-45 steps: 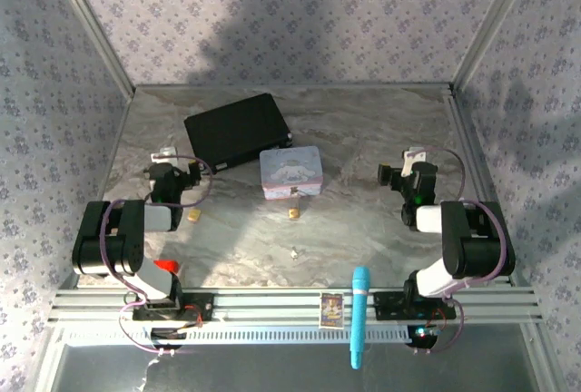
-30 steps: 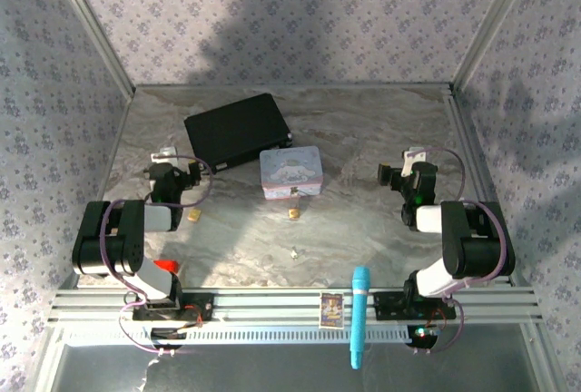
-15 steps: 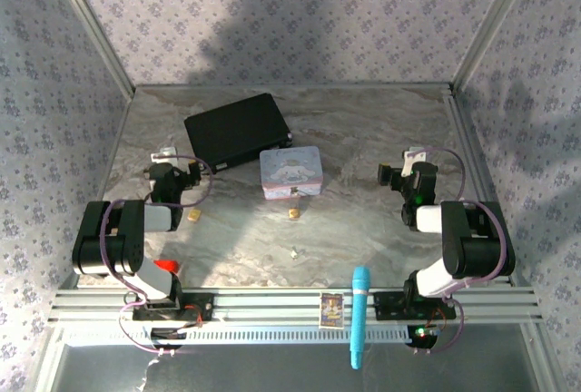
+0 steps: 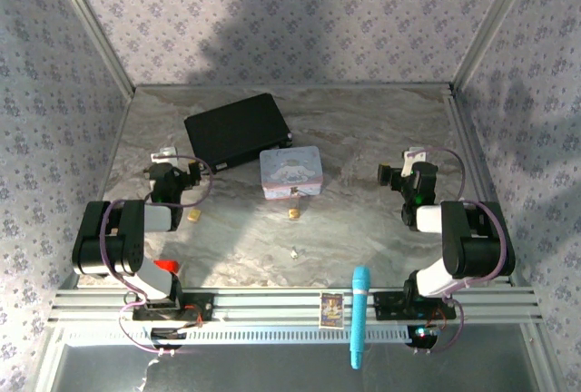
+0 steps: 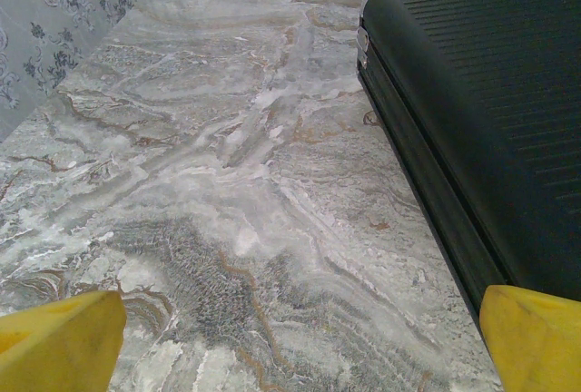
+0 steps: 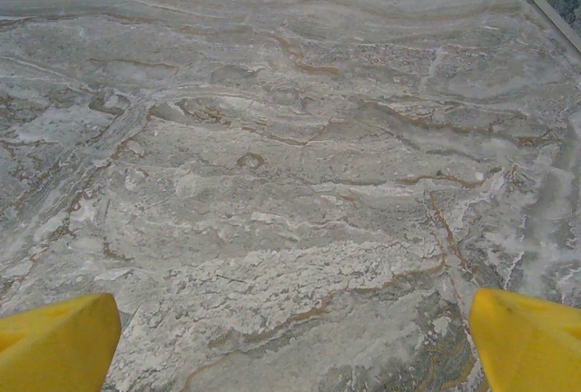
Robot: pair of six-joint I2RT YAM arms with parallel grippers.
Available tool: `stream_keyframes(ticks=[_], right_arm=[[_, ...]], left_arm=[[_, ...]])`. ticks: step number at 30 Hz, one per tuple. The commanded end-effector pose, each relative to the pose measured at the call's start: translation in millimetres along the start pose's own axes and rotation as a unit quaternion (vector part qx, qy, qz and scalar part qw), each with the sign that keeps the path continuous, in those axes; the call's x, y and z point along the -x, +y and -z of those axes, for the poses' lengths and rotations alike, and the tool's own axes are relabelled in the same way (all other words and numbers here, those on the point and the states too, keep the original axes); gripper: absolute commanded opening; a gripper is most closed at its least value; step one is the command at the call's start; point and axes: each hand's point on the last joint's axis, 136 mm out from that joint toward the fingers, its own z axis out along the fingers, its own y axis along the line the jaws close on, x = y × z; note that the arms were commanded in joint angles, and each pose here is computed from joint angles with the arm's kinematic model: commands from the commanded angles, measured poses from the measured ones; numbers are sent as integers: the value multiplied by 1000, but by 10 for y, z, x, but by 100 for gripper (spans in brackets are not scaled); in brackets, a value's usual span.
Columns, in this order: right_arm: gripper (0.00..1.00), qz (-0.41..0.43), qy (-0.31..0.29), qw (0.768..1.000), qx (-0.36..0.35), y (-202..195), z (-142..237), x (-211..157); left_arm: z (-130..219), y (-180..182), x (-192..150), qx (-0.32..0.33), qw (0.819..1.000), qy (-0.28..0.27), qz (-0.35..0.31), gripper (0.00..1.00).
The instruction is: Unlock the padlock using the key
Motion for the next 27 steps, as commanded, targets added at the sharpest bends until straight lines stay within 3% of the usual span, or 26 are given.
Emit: stream_keyframes(ticks=[1, 11, 14, 18, 21, 24, 27], right_arm=[[99, 7, -10, 1000, 4, -3, 18, 169], [99, -17, -30, 999, 33, 97, 537, 657], [99, -98, 6, 995, 21, 47, 672, 687], [99, -135, 51, 986, 84, 267, 835, 636], [99, -153, 80, 975, 142, 537, 1006, 586], [99, -167, 135, 962, 168, 782, 1171, 419], [97, -167, 185, 950, 188, 1029, 1335, 191]], left_arm=[[85, -29, 189, -10, 999, -31, 4, 100], [437, 25, 419, -4, 998, -15, 62, 100], [584, -25, 535, -17, 994, 2, 108, 100], [814, -39, 637, -27, 976, 27, 215, 100], [944, -266, 573, -91, 952, 61, 287, 100], [1123, -625, 464, -161, 932, 132, 295, 100], [1331, -913, 328, -190, 928, 190, 258, 100]])
